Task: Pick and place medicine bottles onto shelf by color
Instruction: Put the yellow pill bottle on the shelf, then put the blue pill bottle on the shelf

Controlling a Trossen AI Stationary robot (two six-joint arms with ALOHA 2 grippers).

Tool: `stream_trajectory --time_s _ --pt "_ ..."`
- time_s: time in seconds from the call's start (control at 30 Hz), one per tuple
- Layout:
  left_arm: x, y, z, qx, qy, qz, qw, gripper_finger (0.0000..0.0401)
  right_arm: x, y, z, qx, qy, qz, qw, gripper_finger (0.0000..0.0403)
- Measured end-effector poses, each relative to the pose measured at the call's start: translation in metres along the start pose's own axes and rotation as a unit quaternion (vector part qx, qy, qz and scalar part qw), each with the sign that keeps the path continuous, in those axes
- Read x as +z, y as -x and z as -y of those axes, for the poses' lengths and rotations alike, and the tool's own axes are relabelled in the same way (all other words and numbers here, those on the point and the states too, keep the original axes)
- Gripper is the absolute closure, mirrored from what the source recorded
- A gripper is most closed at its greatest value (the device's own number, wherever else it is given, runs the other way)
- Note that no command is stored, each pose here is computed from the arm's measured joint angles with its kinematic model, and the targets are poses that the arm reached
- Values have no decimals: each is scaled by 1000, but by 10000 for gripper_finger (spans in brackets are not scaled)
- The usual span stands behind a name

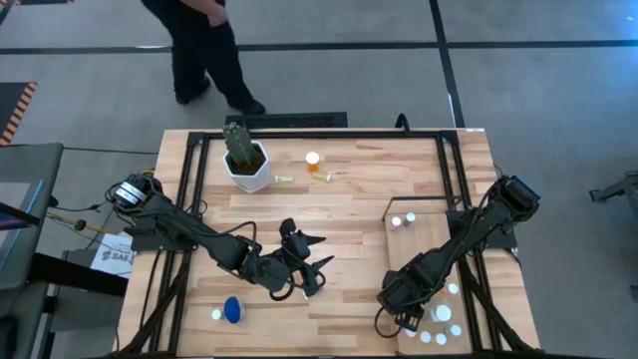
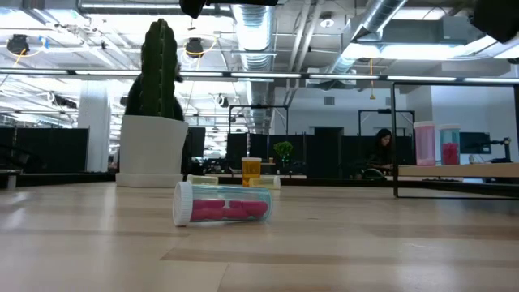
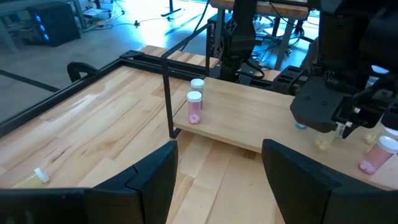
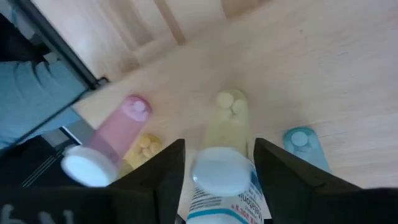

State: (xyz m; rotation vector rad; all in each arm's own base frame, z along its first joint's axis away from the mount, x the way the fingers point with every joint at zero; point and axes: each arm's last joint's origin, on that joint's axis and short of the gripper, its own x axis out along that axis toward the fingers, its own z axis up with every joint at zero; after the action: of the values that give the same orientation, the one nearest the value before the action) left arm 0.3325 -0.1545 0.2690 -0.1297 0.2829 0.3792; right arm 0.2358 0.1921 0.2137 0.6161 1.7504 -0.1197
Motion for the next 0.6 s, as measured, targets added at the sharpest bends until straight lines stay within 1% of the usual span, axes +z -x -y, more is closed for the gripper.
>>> stream_trajectory --time_s 0.23,0.33,0.43,0.6 --pt "0 0 0 -1 3 0 1000 179 3 24 -8 11 39 12 999 185" --pt "0 0 1 -12 10 -5 1000 179 5 37 -9 2 58 29 998 188" --pt "-1 0 2 -32 19 -15 999 179 8 51 -9 -18 77 54 995 191" --pt "-3 1 5 -88 54 -50 993 179 16 67 -8 -48 122 109 985 195"
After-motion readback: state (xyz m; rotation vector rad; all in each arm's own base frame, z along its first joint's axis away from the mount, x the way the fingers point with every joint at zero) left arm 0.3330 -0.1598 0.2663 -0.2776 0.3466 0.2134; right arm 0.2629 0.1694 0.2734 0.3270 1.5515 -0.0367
